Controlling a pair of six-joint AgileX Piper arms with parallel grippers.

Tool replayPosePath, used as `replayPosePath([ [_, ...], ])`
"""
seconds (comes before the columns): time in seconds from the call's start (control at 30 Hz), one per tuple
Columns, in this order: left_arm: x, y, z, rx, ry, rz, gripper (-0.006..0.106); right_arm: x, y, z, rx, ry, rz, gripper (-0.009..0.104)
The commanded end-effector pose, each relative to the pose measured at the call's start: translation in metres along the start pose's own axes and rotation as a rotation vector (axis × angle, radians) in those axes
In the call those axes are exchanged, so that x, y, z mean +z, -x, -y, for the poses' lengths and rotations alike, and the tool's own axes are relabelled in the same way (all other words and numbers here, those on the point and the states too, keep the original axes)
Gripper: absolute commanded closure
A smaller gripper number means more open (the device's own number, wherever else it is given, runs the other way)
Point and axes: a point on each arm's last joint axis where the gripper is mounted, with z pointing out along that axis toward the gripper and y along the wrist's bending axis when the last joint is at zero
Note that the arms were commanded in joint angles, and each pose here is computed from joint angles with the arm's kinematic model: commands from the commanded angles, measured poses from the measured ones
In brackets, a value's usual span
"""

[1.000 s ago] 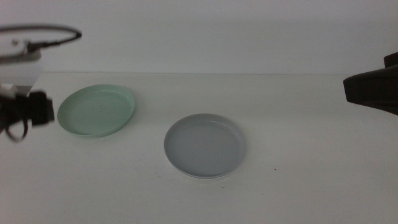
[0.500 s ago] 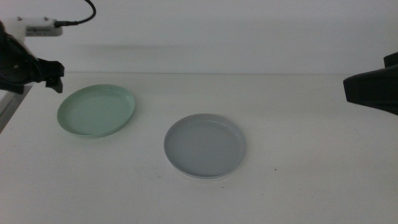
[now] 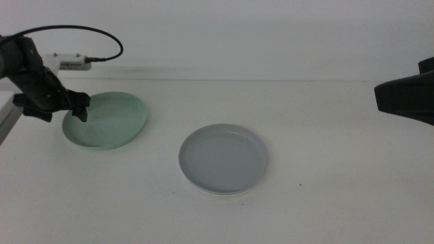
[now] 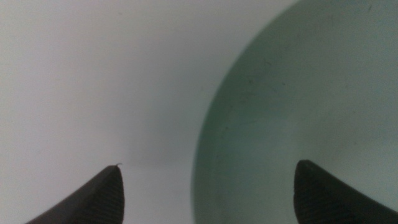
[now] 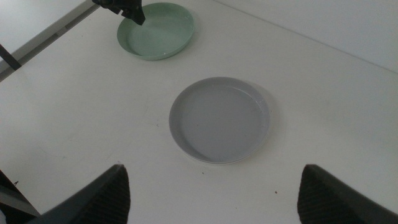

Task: Stack the three bowls on top of each other.

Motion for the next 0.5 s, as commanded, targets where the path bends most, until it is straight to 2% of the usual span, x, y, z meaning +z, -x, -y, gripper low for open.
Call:
replayPosePath([
  [0.0,0.004,0.003,0.0,-0.009,-0.011,0.025,0.01,0.0,0.0,0.0,-0.011,-0.005,0.008,0.002],
  [0.17,0.017,-0.001,0.001,-0.017,-0.02,-0.004,0.023,0.0,0.0,0.0,-0.011,-0.005,0.008,0.002],
  [0.23,0.019,-0.002,0.001,-0.017,-0.02,-0.003,0.033,0.0,0.0,0.0,-0.011,-0.005,0.008,0.002],
  [0.47,0.022,-0.002,0.001,-0.025,-0.02,-0.005,0.089,0.0,0.0,0.0,-0.011,-0.005,0.008,0.002],
])
